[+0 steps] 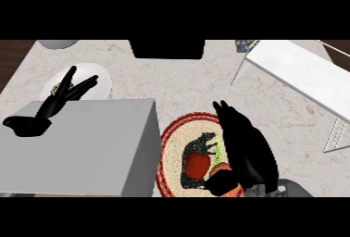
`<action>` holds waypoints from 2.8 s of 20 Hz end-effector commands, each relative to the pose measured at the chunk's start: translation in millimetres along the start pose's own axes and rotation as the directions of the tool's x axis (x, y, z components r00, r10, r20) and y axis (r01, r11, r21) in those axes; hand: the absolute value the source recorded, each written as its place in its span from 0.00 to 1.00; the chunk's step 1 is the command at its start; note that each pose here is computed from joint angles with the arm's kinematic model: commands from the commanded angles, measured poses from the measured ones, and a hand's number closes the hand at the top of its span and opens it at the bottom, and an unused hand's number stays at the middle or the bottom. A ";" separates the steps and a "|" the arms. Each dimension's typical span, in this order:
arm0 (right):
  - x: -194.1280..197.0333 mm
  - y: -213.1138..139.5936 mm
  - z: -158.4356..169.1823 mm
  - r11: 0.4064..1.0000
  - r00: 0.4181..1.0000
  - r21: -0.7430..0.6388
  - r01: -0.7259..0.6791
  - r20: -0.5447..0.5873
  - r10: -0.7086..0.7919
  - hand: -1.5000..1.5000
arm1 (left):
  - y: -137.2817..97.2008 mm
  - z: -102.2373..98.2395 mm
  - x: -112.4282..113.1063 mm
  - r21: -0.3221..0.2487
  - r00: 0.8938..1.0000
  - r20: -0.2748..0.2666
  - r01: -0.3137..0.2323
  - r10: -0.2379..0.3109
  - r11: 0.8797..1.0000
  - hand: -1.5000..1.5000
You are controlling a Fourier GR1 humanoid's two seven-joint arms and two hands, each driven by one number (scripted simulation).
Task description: Pick the bell pepper from the placemat and place it in the tiered shelf
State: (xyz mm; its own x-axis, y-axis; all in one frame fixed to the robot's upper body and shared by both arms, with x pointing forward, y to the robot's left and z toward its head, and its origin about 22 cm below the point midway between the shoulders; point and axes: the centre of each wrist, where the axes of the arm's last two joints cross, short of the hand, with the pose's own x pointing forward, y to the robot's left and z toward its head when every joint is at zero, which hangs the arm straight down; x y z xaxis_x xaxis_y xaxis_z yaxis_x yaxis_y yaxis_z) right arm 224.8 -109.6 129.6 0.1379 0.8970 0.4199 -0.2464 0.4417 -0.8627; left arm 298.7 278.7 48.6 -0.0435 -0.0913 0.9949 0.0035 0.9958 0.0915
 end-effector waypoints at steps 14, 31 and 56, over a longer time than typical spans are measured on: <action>61.8 61.2 -24.9 0.945 0.900 0.164 -0.284 -0.294 0.322 0.00 | 8.2 -5.6 12.4 0.021 0.997 -0.080 0.012 -0.010 1.000 0.50; 52.3 85.8 -20.5 0.951 0.896 0.183 -0.250 -0.328 0.298 0.00 | 12.4 -10.2 22.6 0.020 0.996 -0.092 0.004 -0.002 1.000 0.50; 21.7 132.6 -52.9 0.933 0.907 0.178 -0.313 -0.236 0.349 1.00 | 8.4 -10.0 30.4 0.031 0.996 -0.084 -0.006 0.009 1.000 0.50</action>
State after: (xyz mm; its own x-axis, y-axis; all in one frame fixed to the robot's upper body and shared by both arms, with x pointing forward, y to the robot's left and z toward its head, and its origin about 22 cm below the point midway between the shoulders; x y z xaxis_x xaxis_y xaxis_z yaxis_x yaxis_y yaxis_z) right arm 248.4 -41.6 12.0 0.2278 0.9708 0.0749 -0.4652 0.1761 -0.8675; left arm 303.0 279.8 67.8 0.0202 -0.0903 0.9957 -0.0107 0.9958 0.0906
